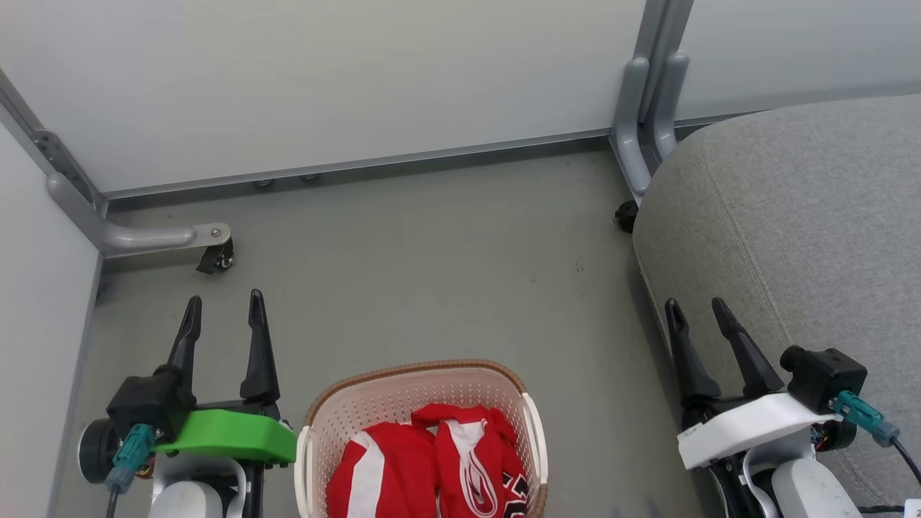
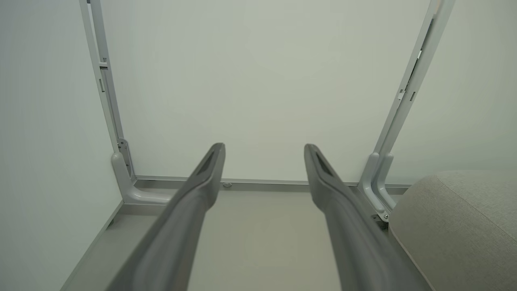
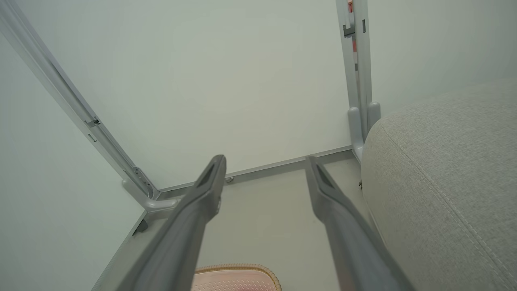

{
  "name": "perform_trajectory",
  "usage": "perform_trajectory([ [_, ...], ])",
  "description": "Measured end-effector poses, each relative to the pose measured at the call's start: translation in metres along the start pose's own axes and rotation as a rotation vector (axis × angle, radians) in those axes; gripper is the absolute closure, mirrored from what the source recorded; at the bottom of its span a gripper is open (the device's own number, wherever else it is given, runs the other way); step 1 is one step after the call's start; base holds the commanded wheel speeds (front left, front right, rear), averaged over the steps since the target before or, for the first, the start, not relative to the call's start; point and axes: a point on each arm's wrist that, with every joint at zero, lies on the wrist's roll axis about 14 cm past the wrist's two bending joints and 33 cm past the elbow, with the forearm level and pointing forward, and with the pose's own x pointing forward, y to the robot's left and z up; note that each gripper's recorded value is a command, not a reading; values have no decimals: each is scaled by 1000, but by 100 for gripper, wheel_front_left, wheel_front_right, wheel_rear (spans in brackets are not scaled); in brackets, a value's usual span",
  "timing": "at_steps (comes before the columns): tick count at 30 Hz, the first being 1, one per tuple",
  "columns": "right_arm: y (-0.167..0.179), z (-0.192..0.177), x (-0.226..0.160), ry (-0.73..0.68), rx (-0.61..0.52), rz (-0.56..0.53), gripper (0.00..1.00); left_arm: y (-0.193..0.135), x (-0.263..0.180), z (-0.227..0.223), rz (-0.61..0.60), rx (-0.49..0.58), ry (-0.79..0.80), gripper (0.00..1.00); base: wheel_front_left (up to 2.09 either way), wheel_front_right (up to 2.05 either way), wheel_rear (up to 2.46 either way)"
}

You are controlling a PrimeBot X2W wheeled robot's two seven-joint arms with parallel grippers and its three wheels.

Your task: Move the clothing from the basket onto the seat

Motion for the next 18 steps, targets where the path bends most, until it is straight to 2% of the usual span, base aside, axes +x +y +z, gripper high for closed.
perform_trajectory([
  [18,10,-2,2,-6,-135,49,0,-3,-1,3,-25,124,-27,0,0,0,0],
])
